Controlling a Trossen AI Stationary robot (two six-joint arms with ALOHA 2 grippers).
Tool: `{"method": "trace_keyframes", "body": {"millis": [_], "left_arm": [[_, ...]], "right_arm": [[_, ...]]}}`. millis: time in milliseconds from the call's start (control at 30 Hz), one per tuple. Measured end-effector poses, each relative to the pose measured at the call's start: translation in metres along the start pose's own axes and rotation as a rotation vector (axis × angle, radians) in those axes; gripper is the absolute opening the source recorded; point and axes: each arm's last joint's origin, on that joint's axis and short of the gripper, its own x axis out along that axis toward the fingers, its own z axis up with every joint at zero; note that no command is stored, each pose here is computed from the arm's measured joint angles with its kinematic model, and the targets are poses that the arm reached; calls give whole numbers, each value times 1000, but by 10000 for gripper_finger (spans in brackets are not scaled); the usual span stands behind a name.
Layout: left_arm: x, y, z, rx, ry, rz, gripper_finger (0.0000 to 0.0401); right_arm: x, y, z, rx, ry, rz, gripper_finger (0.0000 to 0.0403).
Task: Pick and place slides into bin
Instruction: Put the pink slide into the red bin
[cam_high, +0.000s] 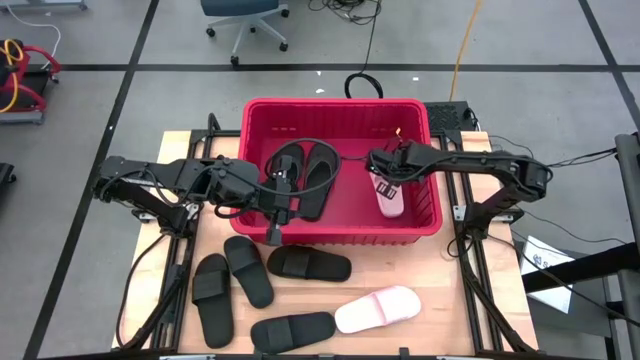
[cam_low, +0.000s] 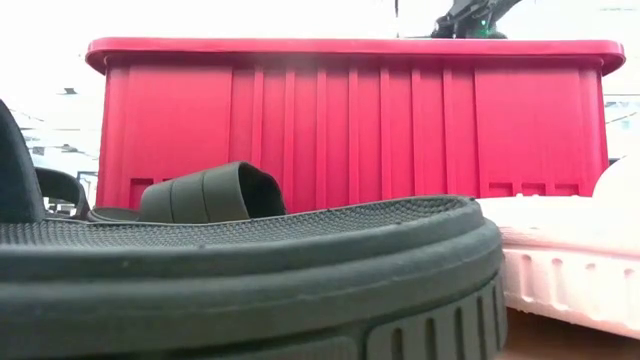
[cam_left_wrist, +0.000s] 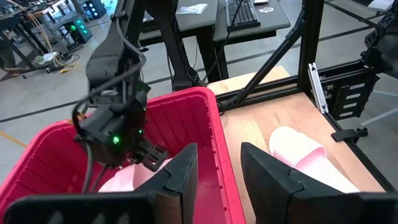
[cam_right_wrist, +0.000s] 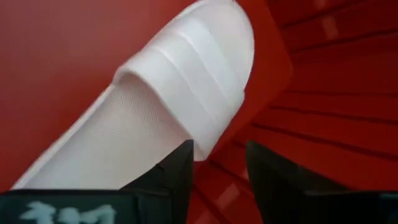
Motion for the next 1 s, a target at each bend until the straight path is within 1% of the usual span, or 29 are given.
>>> {"method": "trace_keyframes", "body": {"millis": [100, 200, 367, 467, 600, 733, 800, 867, 1000], "left_arm": [[0, 0, 0, -2, 0, 0, 122], [0, 0, 0, -17, 1, 0, 122], [0, 0, 0, -54, 0, 0, 122], [0, -1, 0, -104, 1, -2, 122], [-1, -6, 0, -164, 7, -18, 122], [-3, -17, 2, -195, 5, -40, 122], [-4, -23, 3, -216, 4, -32, 122], [-6, -31, 4, -241, 3, -23, 122], [-10, -47, 6, -311, -2, -18, 122]], "right_arm": [[-18, -8, 4, 0, -1, 3, 138], [-40, -17, 8, 16, -23, 46, 133], [-81, -32, 12, 63, -149, 124, 122], [-107, -40, 6, 84, -246, 149, 107], [-140, -46, -13, 72, -380, 192, 67], [-168, -46, -40, 7, -500, 253, 13], [-181, -45, -55, -23, -560, 295, 5], [-192, -44, -68, -44, -608, 350, 8], [-210, -39, -94, -117, -668, 524, 1]]}}
